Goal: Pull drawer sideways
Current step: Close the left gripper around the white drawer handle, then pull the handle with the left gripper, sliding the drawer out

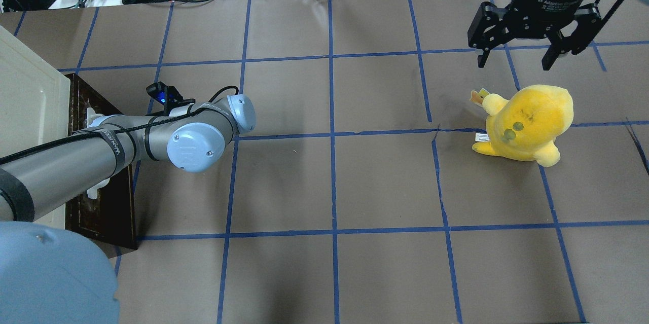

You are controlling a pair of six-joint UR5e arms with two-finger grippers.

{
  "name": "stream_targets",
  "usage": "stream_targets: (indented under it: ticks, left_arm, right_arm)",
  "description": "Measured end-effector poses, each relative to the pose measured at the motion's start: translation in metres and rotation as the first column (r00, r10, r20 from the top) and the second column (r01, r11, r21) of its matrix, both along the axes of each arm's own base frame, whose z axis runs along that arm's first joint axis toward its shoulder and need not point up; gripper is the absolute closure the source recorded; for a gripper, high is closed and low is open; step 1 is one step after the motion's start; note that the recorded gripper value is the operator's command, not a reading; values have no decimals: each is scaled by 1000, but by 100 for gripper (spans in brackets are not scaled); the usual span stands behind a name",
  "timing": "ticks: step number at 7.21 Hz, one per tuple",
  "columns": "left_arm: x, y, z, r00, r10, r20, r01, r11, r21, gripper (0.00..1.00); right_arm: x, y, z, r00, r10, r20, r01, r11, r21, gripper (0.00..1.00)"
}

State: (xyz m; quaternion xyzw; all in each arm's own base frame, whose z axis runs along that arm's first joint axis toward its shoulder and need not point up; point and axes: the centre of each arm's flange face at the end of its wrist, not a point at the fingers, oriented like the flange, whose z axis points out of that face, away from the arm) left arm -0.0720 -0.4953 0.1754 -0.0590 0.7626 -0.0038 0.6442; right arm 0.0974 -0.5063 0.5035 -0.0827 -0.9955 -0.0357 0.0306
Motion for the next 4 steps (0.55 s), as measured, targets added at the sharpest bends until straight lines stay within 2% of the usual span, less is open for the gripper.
stream_targets:
  ticks: [2, 4]
  left_arm:
    - [0, 0, 0, 1000, -1, 0, 1, 1000, -1, 99]
    - [-1, -1, 1, 1000, -3, 1, 3, 1000, -2, 100]
  right_arm:
    - [0, 0, 0, 1000, 0, 0, 0, 1000, 0, 0]
    - [0, 0, 0, 1000, 0, 0, 0, 1000, 0, 0]
